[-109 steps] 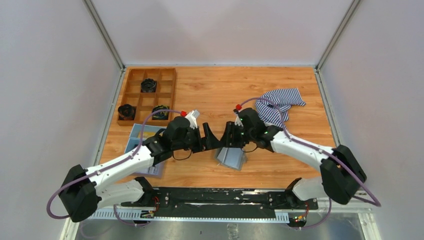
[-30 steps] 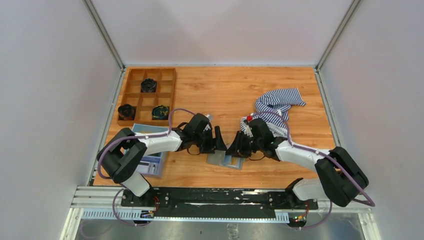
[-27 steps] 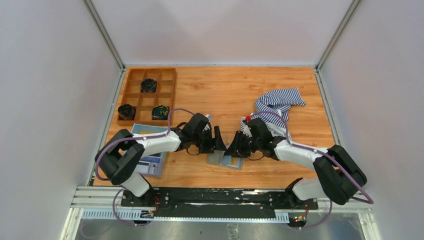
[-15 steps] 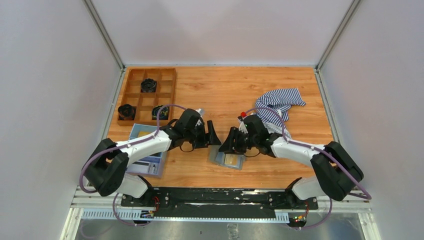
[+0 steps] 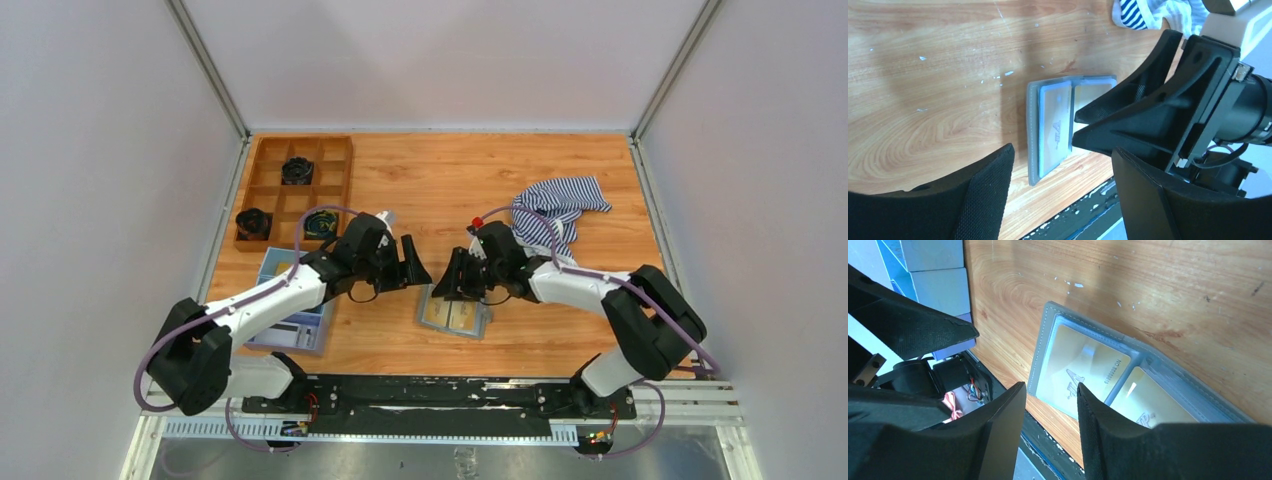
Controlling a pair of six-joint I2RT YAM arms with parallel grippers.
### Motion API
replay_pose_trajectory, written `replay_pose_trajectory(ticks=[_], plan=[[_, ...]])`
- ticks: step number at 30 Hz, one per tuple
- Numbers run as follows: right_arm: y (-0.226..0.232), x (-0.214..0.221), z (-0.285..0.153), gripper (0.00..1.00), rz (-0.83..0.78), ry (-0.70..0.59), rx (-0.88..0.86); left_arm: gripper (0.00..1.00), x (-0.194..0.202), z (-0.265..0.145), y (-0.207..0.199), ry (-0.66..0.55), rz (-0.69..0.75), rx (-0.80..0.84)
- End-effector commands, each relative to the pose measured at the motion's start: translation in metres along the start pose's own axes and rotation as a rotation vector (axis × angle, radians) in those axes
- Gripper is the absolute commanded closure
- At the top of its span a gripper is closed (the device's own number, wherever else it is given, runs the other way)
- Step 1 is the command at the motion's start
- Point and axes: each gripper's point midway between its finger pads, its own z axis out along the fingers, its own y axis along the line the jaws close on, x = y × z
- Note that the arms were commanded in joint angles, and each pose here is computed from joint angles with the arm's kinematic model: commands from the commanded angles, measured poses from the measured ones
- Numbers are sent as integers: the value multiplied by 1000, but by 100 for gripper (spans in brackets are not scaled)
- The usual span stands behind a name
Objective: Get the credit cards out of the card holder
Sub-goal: Open the card holder at the center of the board.
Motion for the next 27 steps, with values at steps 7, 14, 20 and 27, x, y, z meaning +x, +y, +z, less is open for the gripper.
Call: replay_pose_trajectory(ticks=[7,14,20,27], plan=[[-27,10,-18,72,49,-74,89,49,20,9,-26,64,-40,166],[-38,15,-14,82,94,-50,111,46,29,26,-16,106,-30,90],[-48,12,-25,80,117,-82,129,46,32,31,-16,124,-41,100],[-67,8,-39,78,153,-109,162,46,38,36,-16,152,-42,102]])
